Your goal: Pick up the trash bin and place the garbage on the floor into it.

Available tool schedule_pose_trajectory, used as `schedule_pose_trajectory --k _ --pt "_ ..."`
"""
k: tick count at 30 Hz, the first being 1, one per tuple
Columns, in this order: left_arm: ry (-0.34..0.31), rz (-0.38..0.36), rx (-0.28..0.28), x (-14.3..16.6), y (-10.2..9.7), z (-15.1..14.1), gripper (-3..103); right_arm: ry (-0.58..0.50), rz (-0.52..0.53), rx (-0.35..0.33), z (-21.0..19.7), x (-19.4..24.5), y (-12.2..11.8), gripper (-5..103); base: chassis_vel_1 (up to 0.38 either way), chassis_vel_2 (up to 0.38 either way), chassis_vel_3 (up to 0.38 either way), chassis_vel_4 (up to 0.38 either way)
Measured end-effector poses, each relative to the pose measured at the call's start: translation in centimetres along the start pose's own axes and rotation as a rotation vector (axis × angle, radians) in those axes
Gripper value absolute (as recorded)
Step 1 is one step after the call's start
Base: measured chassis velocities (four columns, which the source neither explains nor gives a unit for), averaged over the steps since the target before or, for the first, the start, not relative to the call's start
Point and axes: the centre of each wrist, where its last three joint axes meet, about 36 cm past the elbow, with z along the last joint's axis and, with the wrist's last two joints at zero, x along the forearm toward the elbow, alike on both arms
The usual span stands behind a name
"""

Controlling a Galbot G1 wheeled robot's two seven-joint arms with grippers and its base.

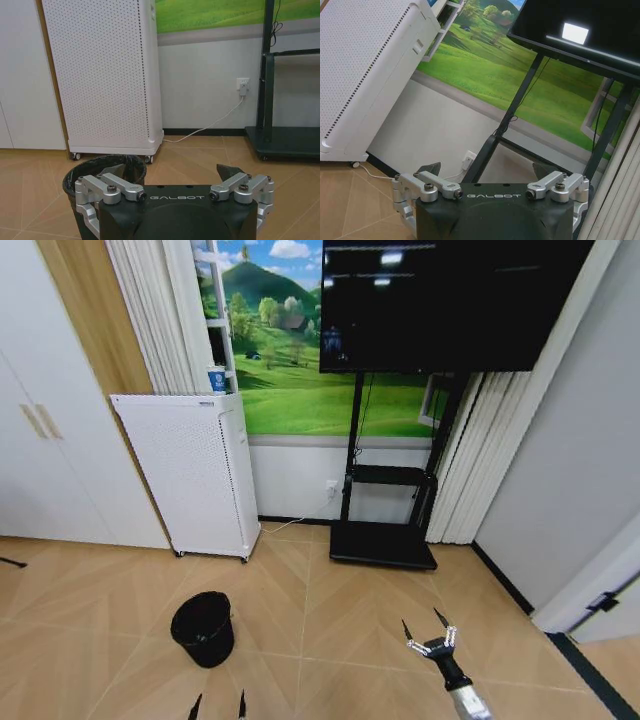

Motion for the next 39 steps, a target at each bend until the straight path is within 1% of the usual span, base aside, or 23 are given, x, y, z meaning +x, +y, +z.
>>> schedule_pose_trajectory --k 5,12,17,21,27,29,31,34,39 --pt "0.020 0.001 -0.013 0.0 0.2 0.3 100 0.000 0.004 0.005 0.0 0.0 -0.2 100 0.028 0.072 -0.041 -0.069" --pt "0.025 0.002 -0.019 -0.1 0.4 0.4 100 0.001 0.000 0.011 0.1 0.2 -0.2 100 -0.007 -0.025 -0.015 0.013" --pt "0.026 0.027 -0.023 0.1 0.4 0.7 100 0.004 -0.014 0.024 0.3 0.6 0.1 100 0.000 0.000 0.000 0.000" --pt "0.018 0.051 -0.031 0.3 0.6 0.9 100 0.001 -0.016 0.019 0.3 0.4 0.4 100 0.000 0.000 0.000 0.000" --pt "0.032 0.052 -0.036 0.5 0.6 1.2 100 0.002 -0.016 0.018 0.3 0.4 0.5 100 0.013 0.015 0.013 0.029" --pt "0.029 0.053 -0.038 0.5 0.6 1.3 100 0.002 -0.016 0.018 0.3 0.5 0.5 100 0.000 0.000 0.000 0.000" --pt "0.007 0.063 -0.033 0.5 0.7 1.4 100 0.005 -0.015 0.021 0.4 0.5 0.5 100 0.000 0.000 0.000 0.000" --pt "-0.008 0.066 -0.034 0.2 0.6 1.4 100 0.006 -0.016 0.023 0.4 0.6 0.5 100 0.000 0.000 0.000 0.000" --pt "-0.011 0.069 -0.034 0.2 0.6 1.4 100 0.009 -0.011 0.022 0.4 0.8 0.5 100 0.000 0.000 0.000 0.000"
